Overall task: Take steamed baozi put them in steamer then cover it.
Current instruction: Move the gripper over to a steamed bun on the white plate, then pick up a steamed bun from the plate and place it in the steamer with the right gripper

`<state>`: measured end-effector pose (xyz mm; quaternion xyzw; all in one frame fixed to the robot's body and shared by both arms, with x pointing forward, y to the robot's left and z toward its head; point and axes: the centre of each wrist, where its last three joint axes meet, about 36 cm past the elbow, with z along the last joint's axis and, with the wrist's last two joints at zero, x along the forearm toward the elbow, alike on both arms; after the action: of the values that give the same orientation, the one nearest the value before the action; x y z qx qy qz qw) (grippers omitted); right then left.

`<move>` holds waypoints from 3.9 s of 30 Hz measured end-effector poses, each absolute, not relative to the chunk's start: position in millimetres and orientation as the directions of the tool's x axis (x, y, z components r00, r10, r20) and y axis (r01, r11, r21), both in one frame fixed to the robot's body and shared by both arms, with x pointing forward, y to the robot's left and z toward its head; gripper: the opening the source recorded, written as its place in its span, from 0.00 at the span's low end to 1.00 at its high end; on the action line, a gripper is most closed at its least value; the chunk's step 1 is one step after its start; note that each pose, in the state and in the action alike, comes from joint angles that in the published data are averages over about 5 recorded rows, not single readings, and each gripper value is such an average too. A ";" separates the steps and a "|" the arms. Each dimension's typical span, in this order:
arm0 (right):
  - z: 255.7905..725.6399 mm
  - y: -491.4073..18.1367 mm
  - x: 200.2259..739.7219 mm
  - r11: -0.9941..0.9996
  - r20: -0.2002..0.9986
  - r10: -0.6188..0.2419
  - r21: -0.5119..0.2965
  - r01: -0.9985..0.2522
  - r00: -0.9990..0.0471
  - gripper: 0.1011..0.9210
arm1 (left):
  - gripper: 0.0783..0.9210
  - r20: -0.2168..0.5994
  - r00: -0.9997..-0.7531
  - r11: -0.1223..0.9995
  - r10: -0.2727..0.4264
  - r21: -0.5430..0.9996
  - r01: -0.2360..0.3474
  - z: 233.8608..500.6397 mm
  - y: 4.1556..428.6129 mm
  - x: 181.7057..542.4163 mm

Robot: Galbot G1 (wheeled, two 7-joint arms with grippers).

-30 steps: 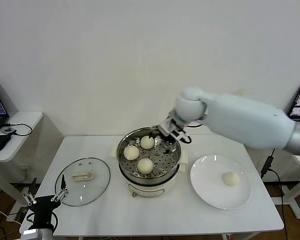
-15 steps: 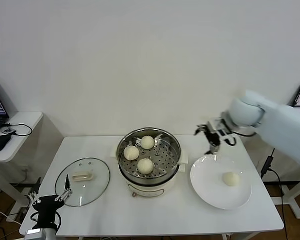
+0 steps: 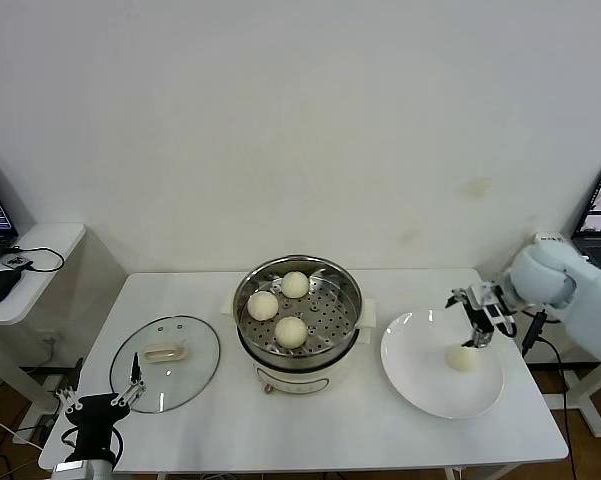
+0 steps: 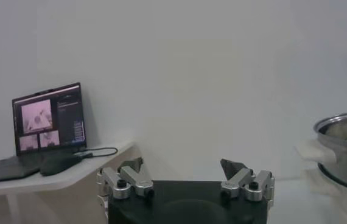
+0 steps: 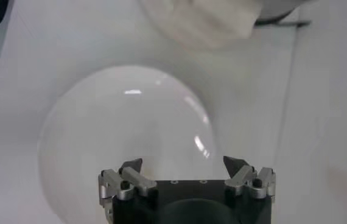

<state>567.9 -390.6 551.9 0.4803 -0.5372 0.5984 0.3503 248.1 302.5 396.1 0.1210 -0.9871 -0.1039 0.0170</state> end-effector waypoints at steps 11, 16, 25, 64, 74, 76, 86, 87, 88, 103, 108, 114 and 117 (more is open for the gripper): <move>497.1 -410.0 565.9 -0.151 0.968 -0.032 -0.250 -0.956 -0.248 0.88 | 0.88 0.021 -0.967 0.946 -0.253 0.217 -0.242 391.8 304.8 245.7; 482.0 -411.9 569.4 -0.146 0.970 -0.018 -0.241 -0.960 -0.241 0.88 | 0.88 0.024 -0.967 0.945 -0.253 0.218 -0.242 390.1 305.5 246.5; 461.7 -405.3 578.3 -0.134 0.971 -0.010 -0.236 -0.962 -0.237 0.88 | 0.88 0.022 -0.968 0.945 -0.251 0.220 -0.240 390.1 306.6 248.1; 564.7 -364.9 605.7 -0.142 0.942 -0.073 -0.336 -0.931 -0.329 0.61 | 0.88 0.026 -0.967 0.947 -0.254 0.211 -0.243 389.2 305.0 253.1; 665.6 -275.1 614.5 -0.175 0.889 -0.242 -0.434 -0.884 -0.388 0.63 | 0.88 0.018 -0.970 0.953 -0.241 0.193 -0.233 391.4 298.2 257.6; 675.5 -255.8 614.5 -0.172 0.884 -0.271 -0.434 -0.885 -0.381 0.63 | 0.88 0.016 -0.971 0.954 -0.239 0.189 -0.232 392.4 296.7 258.3; 674.9 -170.0 614.5 -0.121 0.885 -0.340 -0.378 -0.918 -0.319 0.64 | 0.88 0.011 -0.969 0.952 -0.247 0.191 -0.240 394.7 301.1 257.0; 671.7 -163.0 614.6 -0.115 0.886 -0.338 -0.373 -0.921 -0.316 0.64 | 0.88 0.011 -0.969 0.951 -0.249 0.191 -0.242 394.8 301.6 256.8; 667.8 -156.2 614.8 -0.109 0.888 -0.335 -0.367 -0.924 -0.314 0.64 | 0.88 0.011 -0.968 0.951 -0.250 0.192 -0.244 394.8 301.9 256.6; 605.8 -114.8 622.1 -0.037 0.912 -0.257 -0.340 -0.940 -0.320 0.63 | 0.88 0.004 -0.967 0.948 -0.254 0.199 -0.249 394.6 305.5 256.7; 589.3 -112.2 624.4 -0.024 0.918 -0.235 -0.335 -0.942 -0.321 0.63 | 0.88 0.000 -0.967 0.948 -0.254 0.200 -0.249 395.5 305.3 257.2; 577.7 -112.5 625.4 -0.010 0.920 -0.220 -0.334 -0.942 -0.324 0.66 | 0.88 -0.005 -0.967 0.948 -0.253 0.200 -0.249 396.7 305.0 258.3; 575.4 -113.3 625.5 -0.003 0.920 -0.219 -0.335 -0.942 -0.326 0.73 | 0.88 -0.005 -0.967 0.947 -0.254 0.200 -0.249 396.7 304.6 258.3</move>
<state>625.5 -113.3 575.4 0.4696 -0.6181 0.5301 0.3413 258.3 304.6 396.7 0.1274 -0.9867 -0.1001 0.0106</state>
